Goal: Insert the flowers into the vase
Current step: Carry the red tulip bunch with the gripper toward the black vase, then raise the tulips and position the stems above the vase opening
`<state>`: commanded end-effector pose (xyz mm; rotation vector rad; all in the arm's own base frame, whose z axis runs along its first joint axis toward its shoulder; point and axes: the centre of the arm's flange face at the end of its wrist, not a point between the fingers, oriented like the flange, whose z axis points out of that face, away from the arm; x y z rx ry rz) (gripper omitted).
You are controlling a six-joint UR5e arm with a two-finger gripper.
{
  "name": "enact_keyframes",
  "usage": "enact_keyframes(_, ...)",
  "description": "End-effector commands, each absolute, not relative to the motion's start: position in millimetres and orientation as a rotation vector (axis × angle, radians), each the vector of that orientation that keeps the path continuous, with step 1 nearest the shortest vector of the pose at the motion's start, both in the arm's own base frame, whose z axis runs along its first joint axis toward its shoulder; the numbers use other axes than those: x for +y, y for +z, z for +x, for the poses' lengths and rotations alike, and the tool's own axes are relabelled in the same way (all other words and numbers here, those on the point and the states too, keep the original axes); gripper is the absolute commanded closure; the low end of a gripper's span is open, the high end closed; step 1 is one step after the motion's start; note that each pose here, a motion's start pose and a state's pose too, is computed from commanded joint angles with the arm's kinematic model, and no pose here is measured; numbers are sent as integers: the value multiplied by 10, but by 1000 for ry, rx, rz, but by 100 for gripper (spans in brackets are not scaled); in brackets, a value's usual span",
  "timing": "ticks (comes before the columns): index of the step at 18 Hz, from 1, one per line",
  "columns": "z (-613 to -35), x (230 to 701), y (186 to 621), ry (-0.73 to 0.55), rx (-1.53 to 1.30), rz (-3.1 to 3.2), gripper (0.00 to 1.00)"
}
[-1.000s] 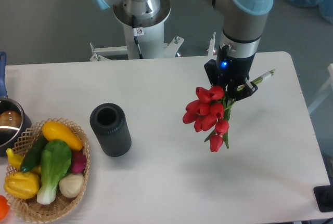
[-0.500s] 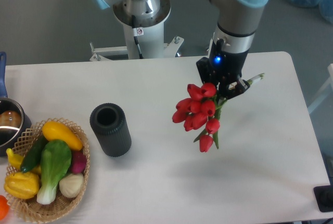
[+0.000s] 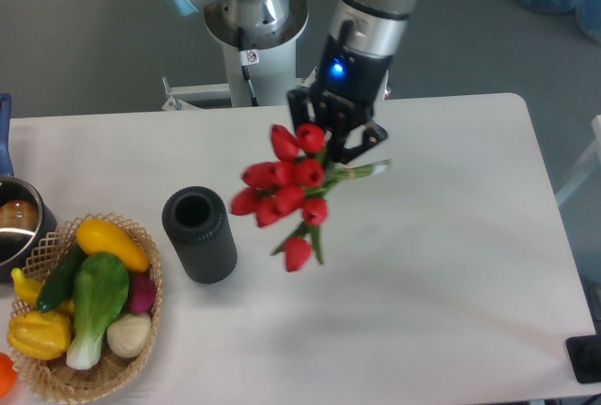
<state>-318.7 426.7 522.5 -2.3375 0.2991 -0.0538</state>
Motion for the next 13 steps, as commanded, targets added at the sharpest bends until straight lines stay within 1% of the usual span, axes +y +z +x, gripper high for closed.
enact_keyframes(4,-3022,4275,5322,-98,320,-2242,100)
enact_keyframes(6,-2840,4424,5363,-208,307,-2164,100)
enact_keyframes(9,-2753,4527,5384,-295,308,-2087,100)
enact_keyframes(13,-2646,4569,5430,-331,323,-2048,100)
